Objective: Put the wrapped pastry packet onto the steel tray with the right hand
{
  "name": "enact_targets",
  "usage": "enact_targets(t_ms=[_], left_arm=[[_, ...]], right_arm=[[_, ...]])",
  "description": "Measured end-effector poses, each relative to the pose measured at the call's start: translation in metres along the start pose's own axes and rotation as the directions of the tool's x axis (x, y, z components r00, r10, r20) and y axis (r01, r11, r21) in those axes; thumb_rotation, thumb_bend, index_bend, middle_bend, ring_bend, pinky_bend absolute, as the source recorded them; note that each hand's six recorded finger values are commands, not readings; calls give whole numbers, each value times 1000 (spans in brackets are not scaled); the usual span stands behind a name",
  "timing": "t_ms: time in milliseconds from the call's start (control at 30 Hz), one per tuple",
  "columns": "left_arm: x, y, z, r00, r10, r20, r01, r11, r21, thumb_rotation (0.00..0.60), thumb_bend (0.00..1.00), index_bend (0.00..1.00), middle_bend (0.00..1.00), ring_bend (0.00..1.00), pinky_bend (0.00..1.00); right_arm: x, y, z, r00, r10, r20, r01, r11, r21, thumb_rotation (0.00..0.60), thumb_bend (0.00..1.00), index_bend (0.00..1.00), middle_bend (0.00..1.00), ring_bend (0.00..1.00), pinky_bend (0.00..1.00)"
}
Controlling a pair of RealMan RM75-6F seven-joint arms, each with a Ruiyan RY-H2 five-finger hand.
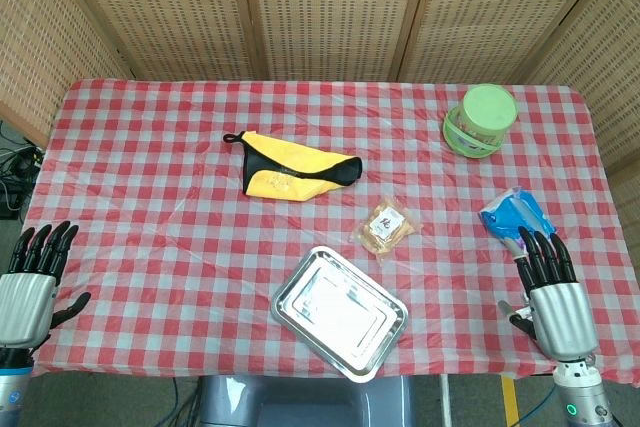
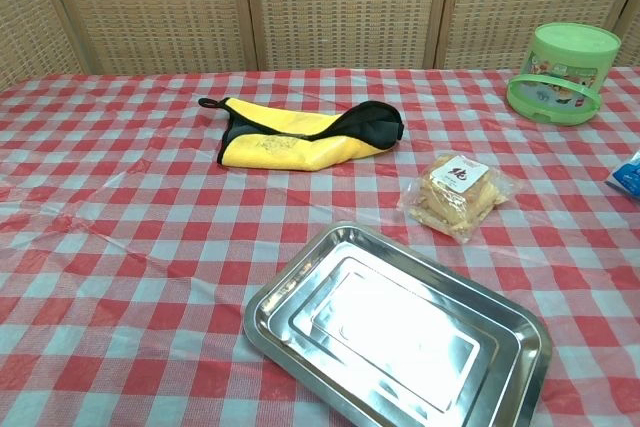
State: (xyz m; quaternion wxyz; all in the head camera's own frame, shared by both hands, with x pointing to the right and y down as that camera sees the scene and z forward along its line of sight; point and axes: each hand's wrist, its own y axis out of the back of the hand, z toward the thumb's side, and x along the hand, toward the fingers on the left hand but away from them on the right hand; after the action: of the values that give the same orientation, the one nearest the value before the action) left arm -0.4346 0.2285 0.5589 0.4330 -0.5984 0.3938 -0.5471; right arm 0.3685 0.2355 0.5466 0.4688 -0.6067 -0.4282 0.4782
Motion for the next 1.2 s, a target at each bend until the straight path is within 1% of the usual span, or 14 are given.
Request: enact_targets(t_ms=[167,300,567,833,967,1067,1200], left_arm=[[-1,2,0,1000,6,-4,-6,1000,-1,600,164,0,0,0,0],[-2,3,1,1000,12,-2,-12,1000,-8,600,164,0,0,0,0],[-2,3,1,1000,9,4,-9,1000,-7,600,164,0,0,0,0],[-1,3,2,1000,7,6,-7,1000,-6,600,164,0,0,0,0],[-2,2,3,1000,3,10,-3,1000,-3,600,165,0,0,0,0],[-1,1,4,1000,2,10,-2,1000,-2,600,163,0,0,0,0],[0,0,3,1000,0,4,0,1000,1,600,164,0,0,0,0]], right_arm=[[1,-1,0,1000,5,-1,-5,1000,3,600,85,0,0,0,0],[2,-3,1,1000,23,-6,-23,1000,0,600,85,0,0,0,0],[1,-5,3,999,38,-20,-38,999,-6,600,85,0,0,0,0],[-4,-15,9,994,90,-62,-91,996,-20,600,85,0,0,0,0],[-16,-17,14,990,110,-84,-113,993,-29,600,85,9,0,0,0],[-34,-16,23,987,118,-112,-123,992,-37,600,85,49,0,0,0],[-61,-20,39,975,154,-158,-159,987,-24,600,85,53,0,0,0]])
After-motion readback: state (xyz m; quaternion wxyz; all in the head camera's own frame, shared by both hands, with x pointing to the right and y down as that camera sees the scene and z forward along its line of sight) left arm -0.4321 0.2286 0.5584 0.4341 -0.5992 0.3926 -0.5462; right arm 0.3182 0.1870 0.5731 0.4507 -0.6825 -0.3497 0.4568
